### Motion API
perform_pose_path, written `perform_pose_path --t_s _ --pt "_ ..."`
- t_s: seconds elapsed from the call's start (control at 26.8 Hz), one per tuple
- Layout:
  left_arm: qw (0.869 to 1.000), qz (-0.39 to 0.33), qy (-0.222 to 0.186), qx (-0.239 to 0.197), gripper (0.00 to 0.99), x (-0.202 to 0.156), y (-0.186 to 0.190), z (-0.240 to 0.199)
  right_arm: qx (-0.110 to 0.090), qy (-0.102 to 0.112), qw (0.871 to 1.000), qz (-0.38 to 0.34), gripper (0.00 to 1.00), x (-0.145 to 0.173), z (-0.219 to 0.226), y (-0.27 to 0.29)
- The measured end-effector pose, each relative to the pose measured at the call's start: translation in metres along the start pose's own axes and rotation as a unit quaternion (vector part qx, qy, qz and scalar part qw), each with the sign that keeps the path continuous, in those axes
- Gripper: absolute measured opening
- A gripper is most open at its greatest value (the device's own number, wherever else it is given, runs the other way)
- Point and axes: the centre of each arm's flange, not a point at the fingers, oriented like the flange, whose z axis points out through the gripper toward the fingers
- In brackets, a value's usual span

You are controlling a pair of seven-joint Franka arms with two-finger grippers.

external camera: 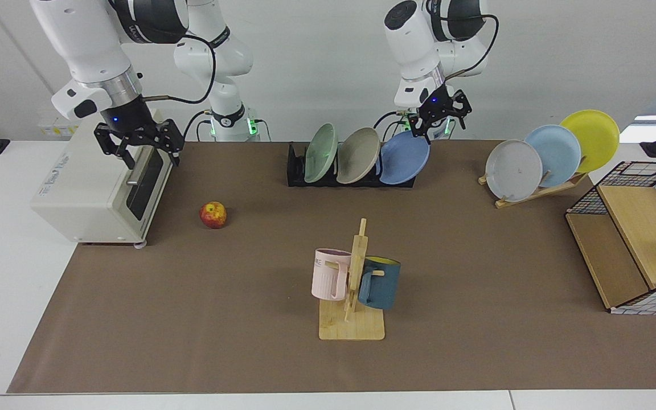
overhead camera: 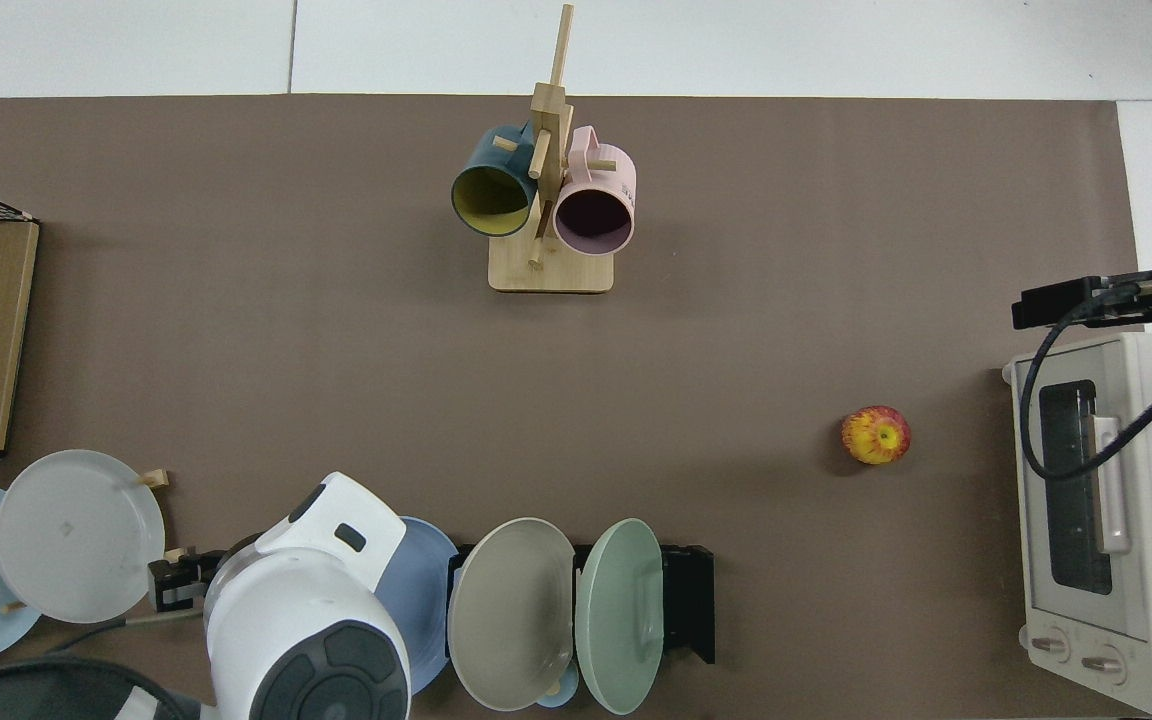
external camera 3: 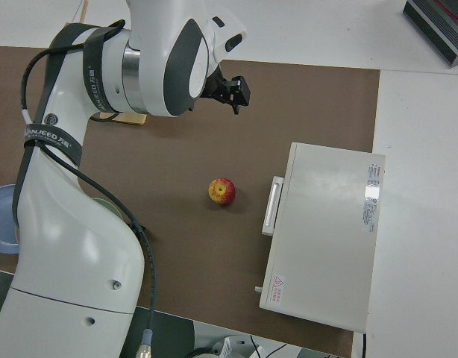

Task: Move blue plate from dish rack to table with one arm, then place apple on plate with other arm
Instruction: 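Reach the left gripper down to the light blue plate in the rack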

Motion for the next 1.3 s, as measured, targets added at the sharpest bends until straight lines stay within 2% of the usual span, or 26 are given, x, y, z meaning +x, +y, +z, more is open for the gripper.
perform_pose_path --t_s 0.15,0.67,1.3 --pt "1.000 0.000 0.011 0.002 0.987 -0.013 -0.002 0.010 0.000 0.000 1.000 0.000 1.00 0.000 0.000 0.000" --pt "1.000 0.016 0.024 -0.003 0.987 -0.049 0.032 0.064 0.000 0.000 1.000 0.000 1.00 0.000 0.000 0.000" --pt "0.998 0.054 -0.010 -0.033 0.982 -0.055 0.053 0.095 0.000 0.000 1.000 0.000 1.00 0.000 0.000 0.000"
